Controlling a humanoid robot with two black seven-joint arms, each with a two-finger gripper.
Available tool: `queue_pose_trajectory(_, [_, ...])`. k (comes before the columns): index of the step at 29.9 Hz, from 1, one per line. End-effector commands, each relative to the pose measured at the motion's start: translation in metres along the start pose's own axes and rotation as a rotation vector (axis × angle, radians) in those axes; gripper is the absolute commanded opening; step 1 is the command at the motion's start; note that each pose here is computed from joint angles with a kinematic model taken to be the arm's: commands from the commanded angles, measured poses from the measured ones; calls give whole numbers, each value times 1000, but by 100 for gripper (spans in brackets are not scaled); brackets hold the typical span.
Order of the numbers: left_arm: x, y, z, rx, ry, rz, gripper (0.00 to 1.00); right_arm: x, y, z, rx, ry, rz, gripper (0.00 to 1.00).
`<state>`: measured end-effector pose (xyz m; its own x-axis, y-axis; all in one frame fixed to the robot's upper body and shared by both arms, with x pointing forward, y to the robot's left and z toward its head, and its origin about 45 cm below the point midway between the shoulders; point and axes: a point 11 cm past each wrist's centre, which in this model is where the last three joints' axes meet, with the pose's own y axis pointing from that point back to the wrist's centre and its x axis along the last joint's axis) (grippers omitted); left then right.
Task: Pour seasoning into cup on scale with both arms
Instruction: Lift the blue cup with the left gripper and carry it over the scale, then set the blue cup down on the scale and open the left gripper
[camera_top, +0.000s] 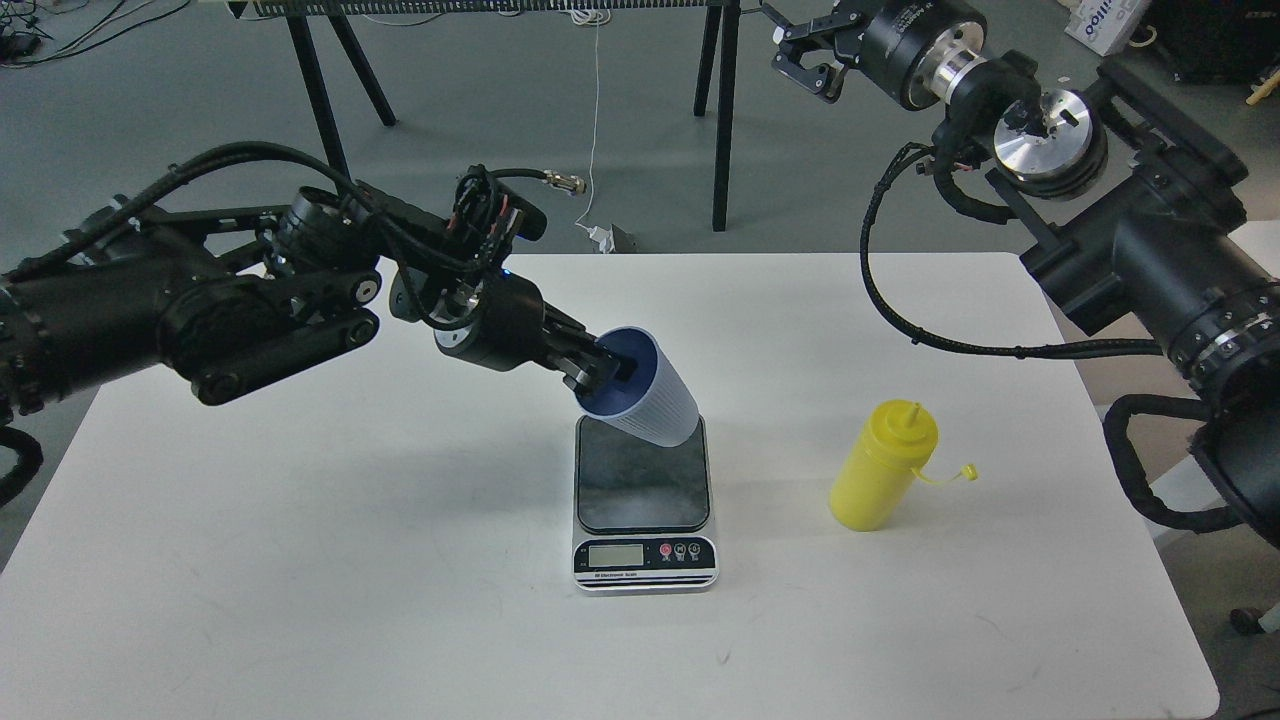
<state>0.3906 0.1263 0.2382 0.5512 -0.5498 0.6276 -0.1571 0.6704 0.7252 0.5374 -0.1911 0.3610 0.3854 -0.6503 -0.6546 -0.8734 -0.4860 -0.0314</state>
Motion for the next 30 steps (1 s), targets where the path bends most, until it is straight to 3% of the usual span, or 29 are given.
queue_pose_trajectory(1, [-3,-26,16,-34,-36,-51,5,0,0,1,0,-4,5,100])
queue_pose_trajectory(9, [-6,-47,4,32,-66,-110,6,0,0,4,-5,-8,-5,100])
queue_pose_trajectory(25, [-26,-46,-7,63,-67,-173,6,5,3,9,-11,-15,-2,100])
queue_pose_trajectory(30, [-26,-46,-7,63,-65,-173,12,5,3,9,-12,-14,-2,100])
